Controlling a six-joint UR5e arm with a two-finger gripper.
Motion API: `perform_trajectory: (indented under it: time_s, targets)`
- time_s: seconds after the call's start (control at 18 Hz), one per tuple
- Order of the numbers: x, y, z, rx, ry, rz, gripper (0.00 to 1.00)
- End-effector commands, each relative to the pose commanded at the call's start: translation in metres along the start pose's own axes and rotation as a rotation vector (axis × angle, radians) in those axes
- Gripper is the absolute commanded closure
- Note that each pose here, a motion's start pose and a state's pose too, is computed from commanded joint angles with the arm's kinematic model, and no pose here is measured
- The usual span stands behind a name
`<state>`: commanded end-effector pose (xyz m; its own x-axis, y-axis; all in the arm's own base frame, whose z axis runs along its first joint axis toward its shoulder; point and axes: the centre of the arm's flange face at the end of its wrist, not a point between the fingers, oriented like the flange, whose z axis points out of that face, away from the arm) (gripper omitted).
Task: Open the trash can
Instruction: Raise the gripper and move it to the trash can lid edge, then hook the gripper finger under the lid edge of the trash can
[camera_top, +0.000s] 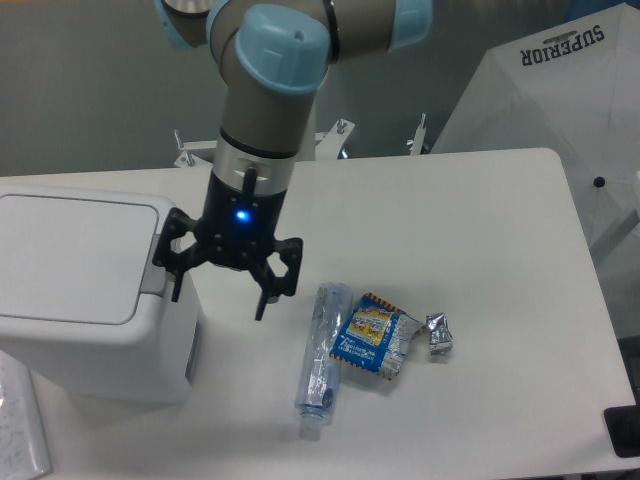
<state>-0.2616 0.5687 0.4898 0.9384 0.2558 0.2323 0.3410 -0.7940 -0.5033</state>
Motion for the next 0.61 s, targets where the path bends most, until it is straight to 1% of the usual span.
perform_trajectory:
  time_s: [0.61]
  targets:
    - [0.0,0.011,-0.001,-0.01,-0.01,0.009,0.0]
